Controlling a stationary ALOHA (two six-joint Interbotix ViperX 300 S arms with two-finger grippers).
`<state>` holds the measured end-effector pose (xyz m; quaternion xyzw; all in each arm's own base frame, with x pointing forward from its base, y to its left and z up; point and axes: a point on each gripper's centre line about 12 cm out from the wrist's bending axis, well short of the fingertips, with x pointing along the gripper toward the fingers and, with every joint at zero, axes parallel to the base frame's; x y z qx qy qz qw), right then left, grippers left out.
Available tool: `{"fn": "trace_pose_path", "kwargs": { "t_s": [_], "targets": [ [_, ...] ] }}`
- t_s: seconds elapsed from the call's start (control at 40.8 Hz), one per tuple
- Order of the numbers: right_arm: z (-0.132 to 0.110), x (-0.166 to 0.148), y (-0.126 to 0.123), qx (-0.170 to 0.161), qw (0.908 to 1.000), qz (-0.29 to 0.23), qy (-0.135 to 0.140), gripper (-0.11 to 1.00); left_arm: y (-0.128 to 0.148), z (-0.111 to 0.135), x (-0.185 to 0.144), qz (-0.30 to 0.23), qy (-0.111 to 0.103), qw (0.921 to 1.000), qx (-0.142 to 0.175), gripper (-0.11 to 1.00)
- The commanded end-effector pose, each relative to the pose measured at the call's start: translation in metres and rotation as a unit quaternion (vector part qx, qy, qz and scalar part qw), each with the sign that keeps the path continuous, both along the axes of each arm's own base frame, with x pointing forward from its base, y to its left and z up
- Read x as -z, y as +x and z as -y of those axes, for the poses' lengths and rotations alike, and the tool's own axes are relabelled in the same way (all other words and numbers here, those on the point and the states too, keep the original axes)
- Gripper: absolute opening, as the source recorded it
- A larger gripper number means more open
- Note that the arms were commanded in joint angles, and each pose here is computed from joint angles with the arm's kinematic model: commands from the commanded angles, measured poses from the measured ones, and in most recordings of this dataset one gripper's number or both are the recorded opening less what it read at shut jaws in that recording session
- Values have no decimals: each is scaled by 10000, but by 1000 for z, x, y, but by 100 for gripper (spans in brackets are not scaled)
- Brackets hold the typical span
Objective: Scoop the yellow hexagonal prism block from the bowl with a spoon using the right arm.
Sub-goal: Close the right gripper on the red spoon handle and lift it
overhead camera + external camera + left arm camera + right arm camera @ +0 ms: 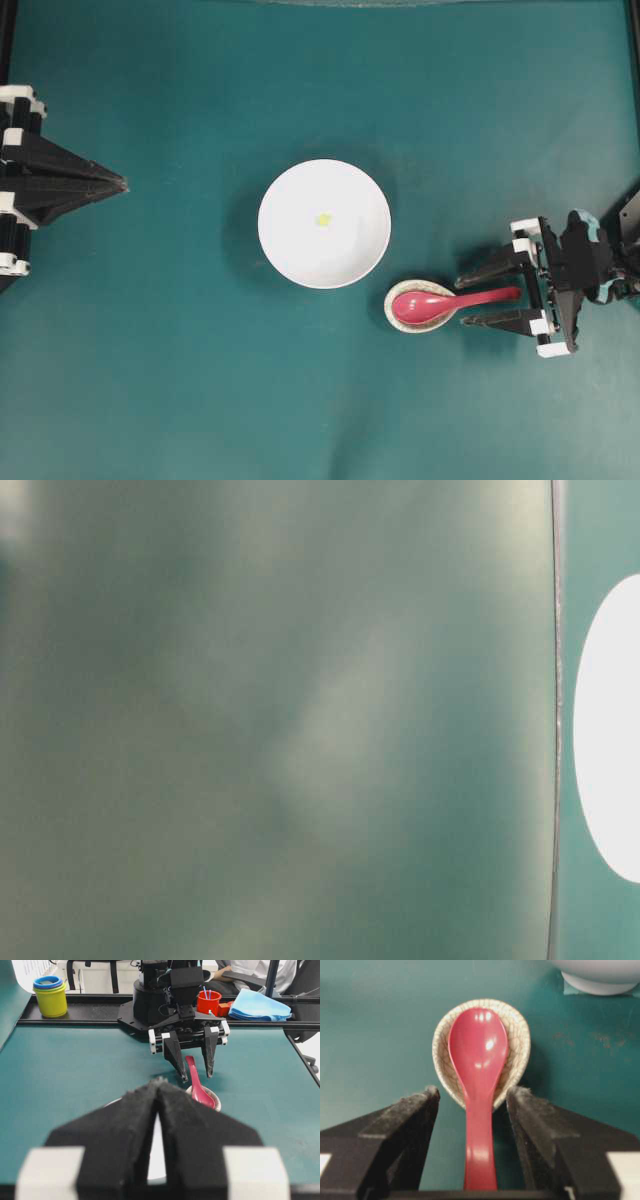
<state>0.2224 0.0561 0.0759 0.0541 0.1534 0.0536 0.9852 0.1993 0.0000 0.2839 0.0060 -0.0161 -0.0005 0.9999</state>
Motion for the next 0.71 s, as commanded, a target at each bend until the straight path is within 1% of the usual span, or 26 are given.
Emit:
{"fn": "trace_pose_path", "kwargs": {
  "t_s": [0.0, 0.269, 0.539, 0.686],
  "targets": [
    [-2, -2, 1, -3, 10000, 47, 39, 60, 3, 0, -12, 138, 15, 9999, -4, 4],
    [-2, -2, 1, 4, 10000, 9, 33, 60, 3, 0, -11, 130, 15, 9999, -4, 4],
    [-2, 0, 1, 1, 10000, -70, 42, 53, 3, 0, -11, 130, 15, 9999, -4, 4],
    [-2, 0, 1, 31, 10000, -70, 43, 52, 3, 0, -11, 107, 15, 9999, -4, 4]
  ]
}}
